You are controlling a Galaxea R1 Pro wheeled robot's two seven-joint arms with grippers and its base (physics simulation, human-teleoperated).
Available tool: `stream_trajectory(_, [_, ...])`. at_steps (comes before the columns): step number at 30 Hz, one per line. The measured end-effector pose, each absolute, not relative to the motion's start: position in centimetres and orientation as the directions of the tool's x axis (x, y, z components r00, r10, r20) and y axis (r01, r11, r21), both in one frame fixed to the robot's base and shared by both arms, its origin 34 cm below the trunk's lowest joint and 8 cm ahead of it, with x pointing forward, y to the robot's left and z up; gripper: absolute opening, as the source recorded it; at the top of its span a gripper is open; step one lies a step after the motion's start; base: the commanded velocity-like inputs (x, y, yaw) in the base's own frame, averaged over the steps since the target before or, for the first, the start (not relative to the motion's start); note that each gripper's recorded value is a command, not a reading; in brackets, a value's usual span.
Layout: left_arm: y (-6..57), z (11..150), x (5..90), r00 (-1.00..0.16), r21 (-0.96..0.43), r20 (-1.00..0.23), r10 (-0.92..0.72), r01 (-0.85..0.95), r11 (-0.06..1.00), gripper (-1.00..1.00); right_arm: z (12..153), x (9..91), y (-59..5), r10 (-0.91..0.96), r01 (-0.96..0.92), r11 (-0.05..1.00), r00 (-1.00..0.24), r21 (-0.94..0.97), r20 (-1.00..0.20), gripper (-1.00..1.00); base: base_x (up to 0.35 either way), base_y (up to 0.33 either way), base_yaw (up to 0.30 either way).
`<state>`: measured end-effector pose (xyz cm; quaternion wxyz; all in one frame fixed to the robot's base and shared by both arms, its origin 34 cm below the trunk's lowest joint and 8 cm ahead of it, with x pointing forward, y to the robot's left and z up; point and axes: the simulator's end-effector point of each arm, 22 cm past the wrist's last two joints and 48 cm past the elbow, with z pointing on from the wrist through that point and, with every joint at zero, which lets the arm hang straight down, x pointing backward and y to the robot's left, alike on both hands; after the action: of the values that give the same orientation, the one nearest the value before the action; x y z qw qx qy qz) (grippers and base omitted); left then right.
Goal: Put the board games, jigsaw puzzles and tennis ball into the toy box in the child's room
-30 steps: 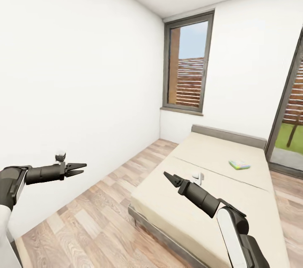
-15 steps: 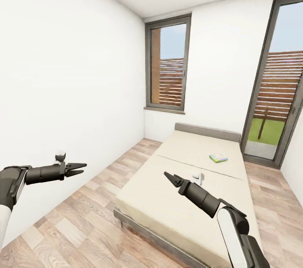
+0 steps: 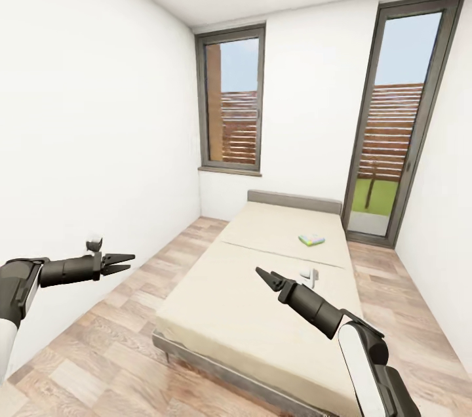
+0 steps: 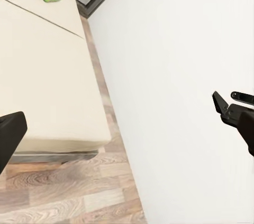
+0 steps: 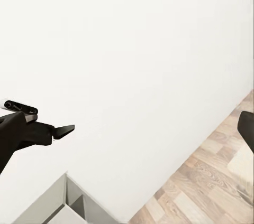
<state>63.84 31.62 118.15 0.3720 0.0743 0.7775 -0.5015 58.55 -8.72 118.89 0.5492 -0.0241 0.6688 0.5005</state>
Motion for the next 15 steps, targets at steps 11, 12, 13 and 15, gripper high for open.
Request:
stream_trajectory(11, [31.6,118.16,63.84,-0.712,-0.725,-0.653,-0.258,0.489,0.486,1.0,118.82,58.56,-8.72,0.517,-0.581,0.498,-0.397,0.644,-0.758,1.0,0.0,0.0,-0.279])
stream_trajectory(12, [31.61,118.16,63.85,-0.712,-0.725,-0.653,-0.258,0.489,0.486,1.0,118.68,58.58,-8.7,0.517,-0.579,0.498,-0.4,0.646,-0.757,1.0,0.0,0.0,-0.279])
stream_trajectory(13, [31.61,118.15,63.84,-0.712,-0.725,-0.653,-0.258,0.489,0.486,1.0,118.48,58.62,-8.69,0.517,-0.576,0.497,-0.404,0.649,-0.755,1.0,0.0,0.0,-0.279])
stream_trajectory(15, [31.62,118.17,63.85,-0.712,-0.724,-0.653,-0.258,0.489,0.486,1.0,118.05,58.71,-8.71,0.518,-0.569,0.497,-0.412,0.656,-0.75,1.0,0.0,0.0,-0.279])
